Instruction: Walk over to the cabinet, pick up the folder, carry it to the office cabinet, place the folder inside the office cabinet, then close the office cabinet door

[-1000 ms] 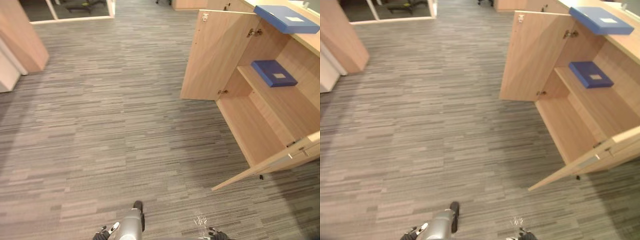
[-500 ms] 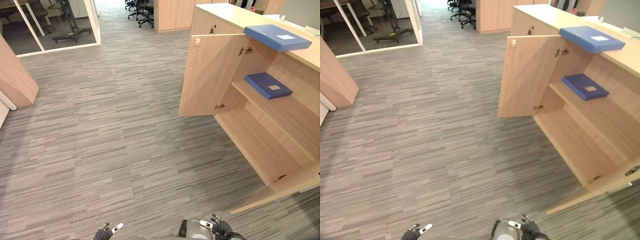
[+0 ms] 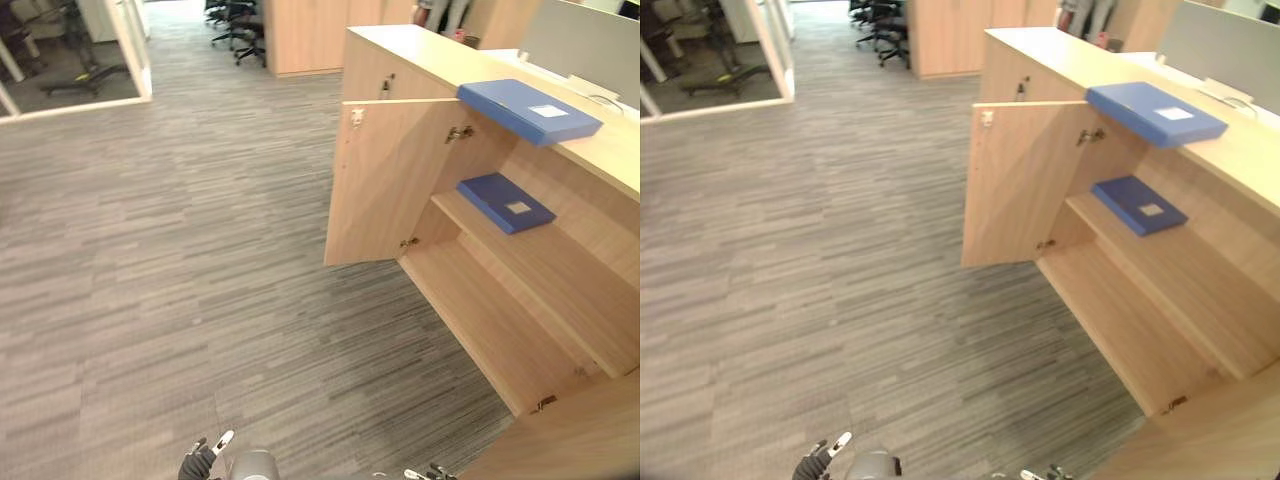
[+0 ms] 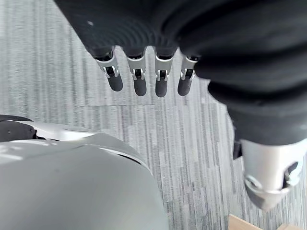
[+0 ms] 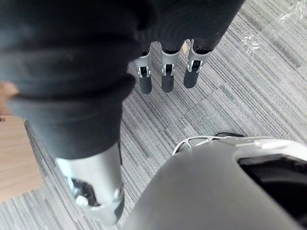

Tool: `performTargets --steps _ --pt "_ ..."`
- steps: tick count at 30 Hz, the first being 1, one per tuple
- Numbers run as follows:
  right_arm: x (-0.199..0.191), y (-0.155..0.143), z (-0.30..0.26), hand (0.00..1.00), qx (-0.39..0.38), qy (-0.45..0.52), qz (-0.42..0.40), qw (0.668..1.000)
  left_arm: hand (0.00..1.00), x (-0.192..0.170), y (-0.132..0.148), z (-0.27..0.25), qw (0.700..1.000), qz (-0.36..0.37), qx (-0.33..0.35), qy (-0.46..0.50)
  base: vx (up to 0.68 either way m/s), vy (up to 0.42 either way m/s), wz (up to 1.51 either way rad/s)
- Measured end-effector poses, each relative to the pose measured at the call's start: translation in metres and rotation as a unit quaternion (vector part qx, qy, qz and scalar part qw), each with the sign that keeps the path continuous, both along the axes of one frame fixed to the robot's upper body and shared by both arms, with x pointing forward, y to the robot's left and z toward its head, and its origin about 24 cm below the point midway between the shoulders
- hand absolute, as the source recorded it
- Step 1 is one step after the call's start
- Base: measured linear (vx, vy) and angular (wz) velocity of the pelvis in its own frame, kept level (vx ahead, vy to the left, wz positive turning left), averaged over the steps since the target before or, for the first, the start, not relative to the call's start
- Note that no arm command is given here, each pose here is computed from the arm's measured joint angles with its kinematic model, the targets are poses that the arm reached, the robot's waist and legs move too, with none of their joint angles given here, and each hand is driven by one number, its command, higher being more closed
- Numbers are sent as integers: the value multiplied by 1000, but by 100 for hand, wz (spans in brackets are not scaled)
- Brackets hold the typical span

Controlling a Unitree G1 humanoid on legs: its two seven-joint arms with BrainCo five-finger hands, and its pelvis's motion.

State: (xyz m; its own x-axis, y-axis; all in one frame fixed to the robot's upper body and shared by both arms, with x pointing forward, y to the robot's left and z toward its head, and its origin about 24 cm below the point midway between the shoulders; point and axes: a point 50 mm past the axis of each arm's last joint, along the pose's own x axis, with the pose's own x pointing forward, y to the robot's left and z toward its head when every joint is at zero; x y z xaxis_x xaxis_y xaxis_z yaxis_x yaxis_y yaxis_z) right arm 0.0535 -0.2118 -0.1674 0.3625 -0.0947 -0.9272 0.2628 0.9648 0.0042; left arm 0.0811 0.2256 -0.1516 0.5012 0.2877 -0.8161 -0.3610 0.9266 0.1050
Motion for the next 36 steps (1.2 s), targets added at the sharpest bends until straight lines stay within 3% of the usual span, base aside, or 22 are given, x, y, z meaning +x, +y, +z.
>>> performTargets --steps 5,7,16,23,31,36 --pt "13 2 1 0 2 -16 0 1000 0 -1 0 0 999 34 -4 -10 377 339 -118" --pt "16 1 2 0 1 -23 2 1000 0 -17 -1 -6 996 80 -21 12 420 529 -121" --pt "29 11 4 0 16 -46 60 997 0 -53 10 -10 989 137 -21 51 244 433 -68" --pt "43 18 5 0 28 -61 85 994 0 -53 5 -13 989 131 -33 62 8 41 -38" --pt "33 18 3 0 37 -59 8 998 0 -37 4 -10 990 129 -32 36 182 -167 -1" --pt "24 13 3 0 28 -50 3 998 0 -36 5 -8 986 160 -32 16 308 -26 -81"
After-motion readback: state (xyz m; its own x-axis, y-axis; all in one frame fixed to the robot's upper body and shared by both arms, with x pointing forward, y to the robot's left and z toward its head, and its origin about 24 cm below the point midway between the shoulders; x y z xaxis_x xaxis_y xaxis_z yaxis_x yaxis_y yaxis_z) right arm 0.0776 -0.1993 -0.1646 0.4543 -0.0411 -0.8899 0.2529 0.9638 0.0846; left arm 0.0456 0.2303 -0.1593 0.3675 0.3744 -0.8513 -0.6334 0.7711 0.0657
